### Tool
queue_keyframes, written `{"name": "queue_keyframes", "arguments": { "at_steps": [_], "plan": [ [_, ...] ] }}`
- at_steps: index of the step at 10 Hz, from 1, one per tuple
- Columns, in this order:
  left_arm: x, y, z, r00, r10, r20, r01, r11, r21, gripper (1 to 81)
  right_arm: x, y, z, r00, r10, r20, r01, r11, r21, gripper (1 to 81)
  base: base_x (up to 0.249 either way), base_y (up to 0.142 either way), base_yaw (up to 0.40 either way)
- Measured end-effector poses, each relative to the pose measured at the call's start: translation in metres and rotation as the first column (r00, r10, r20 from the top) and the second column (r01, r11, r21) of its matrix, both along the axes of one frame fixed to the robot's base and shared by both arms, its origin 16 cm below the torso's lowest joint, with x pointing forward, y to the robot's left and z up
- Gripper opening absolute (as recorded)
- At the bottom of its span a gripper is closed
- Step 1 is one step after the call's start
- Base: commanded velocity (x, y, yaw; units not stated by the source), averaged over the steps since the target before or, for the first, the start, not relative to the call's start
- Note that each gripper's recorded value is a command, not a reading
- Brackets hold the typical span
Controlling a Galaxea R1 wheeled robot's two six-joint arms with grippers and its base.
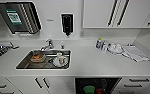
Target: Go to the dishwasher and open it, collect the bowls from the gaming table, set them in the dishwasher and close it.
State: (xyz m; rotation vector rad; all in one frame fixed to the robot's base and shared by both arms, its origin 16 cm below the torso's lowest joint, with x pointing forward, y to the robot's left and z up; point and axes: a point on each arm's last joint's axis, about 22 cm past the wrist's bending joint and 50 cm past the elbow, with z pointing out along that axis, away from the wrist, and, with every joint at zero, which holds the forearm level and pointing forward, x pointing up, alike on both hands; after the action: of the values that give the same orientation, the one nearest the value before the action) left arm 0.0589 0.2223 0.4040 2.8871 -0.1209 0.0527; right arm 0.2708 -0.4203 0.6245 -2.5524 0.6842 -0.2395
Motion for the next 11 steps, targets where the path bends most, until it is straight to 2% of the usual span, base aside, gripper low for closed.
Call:
{"name": "queue_keyframes", "arguments": {
  "at_steps": [2, 4, 6, 8, 9, 11],
  "plan": [
    [0.0, 0.019, -0.002, 0.9997, 0.025, -0.006, -0.025, 0.999, 0.038, 81.1, -0.043, 0.01, -0.014, 0.9977, 0.006, -0.068, -0.005, 1.0, 0.017, 81.1, 0.0, 0.0, 0.0],
    [0.0, 0.023, -0.002, 0.9996, 0.028, -0.006, -0.027, 0.9987, 0.044, 81.1, -0.074, 0.034, -0.036, 0.9932, 0.021, -0.114, -0.017, 0.999, 0.04, 81.1, 0.0, 0.0, 0.0],
    [0.0, 0.024, -0.002, 0.9996, 0.028, -0.005, -0.027, 0.9987, 0.044, 81.1, -0.097, 0.067, -0.061, 0.9902, 0.038, -0.135, -0.028, 0.997, 0.075, 81.1, 0.0, 0.0, 0.0],
    [0.0, 0.024, -0.002, 0.9996, 0.028, -0.006, -0.027, 0.9987, 0.044, 81.1, -0.121, 0.062, -0.086, 0.9867, 0.031, -0.16, -0.024, 0.999, 0.045, 81.1, 0.0, 0.0, 0.0],
    [0.001, 0.024, -0.002, 0.9996, 0.027, -0.004, -0.027, 0.9987, 0.044, 81.1, -0.13, 0.067, -0.095, 0.9858, 0.036, -0.164, -0.03, 0.999, 0.041, 81.1, 0.0, 0.0, 0.0],
    [0.01, 0.024, -0.001, 0.9996, 0.026, 0.007, -0.027, 0.9987, 0.043, 81.1, -0.145, 0.094, -0.112, 0.985, 0.062, -0.161, -0.052, 0.997, 0.06, 81.1, 0.0, 0.0, 0.0]
  ]
}}
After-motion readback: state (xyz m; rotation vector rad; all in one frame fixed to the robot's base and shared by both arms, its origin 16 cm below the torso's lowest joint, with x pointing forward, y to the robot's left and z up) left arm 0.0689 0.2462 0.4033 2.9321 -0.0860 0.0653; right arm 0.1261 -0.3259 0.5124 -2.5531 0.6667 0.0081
